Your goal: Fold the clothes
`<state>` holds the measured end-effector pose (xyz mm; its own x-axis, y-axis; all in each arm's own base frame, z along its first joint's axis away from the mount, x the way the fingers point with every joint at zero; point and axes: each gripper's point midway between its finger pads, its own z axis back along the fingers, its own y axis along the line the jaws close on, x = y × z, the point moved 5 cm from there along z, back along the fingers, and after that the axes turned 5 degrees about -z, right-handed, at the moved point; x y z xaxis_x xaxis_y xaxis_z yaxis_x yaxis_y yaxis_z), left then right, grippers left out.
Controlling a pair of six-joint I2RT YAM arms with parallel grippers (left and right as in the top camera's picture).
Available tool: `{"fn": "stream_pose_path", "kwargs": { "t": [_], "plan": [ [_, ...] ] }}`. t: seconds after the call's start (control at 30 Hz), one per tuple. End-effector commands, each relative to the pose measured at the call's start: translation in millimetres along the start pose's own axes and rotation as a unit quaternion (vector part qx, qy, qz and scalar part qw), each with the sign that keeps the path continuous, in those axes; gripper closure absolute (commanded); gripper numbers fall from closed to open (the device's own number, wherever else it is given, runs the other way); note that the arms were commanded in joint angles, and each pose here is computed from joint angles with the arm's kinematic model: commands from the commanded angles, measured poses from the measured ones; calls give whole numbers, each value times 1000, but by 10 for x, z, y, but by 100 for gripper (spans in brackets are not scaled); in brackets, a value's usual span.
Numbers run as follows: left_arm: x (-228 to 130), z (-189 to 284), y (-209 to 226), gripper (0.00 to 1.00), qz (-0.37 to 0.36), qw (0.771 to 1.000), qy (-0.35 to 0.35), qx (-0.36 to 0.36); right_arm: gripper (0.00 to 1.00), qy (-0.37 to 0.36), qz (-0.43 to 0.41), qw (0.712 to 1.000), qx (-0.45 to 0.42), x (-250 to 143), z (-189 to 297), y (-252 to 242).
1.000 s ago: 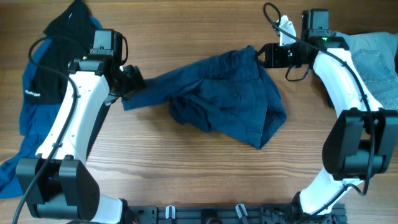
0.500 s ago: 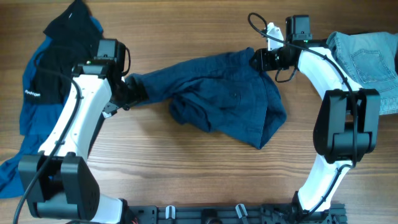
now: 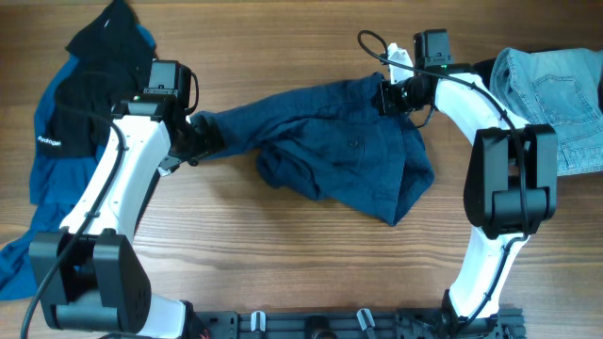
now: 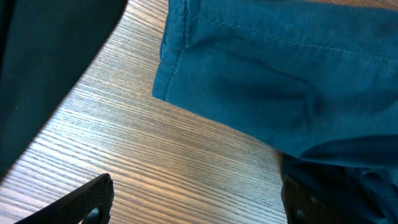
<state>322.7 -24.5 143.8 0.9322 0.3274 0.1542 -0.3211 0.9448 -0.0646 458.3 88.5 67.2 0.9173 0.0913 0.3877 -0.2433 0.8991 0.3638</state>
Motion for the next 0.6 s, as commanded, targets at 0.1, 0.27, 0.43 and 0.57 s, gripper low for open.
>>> {"fn": "stream_pose_path", "kwargs": {
  "t": [0.1, 0.27, 0.43, 0.57],
  "plan": [
    [23, -53, 14, 16, 6, 1000, -2, 5, 96, -40, 15, 999, -6, 314, 632, 247],
    [41, -53, 7, 17, 6, 1000, -7, 3, 96, -124, 25, 992, -4, 608, 1503, 620],
    [74, -43, -7, 17, -4, 1000, -16, -1, 95, -134, 32, 990, -5, 522, 1835, 766],
    [90, -42, 6, 15, -13, 1000, -20, 1, 96, -121, 24, 992, -7, 455, 1857, 729]
  ]
}}
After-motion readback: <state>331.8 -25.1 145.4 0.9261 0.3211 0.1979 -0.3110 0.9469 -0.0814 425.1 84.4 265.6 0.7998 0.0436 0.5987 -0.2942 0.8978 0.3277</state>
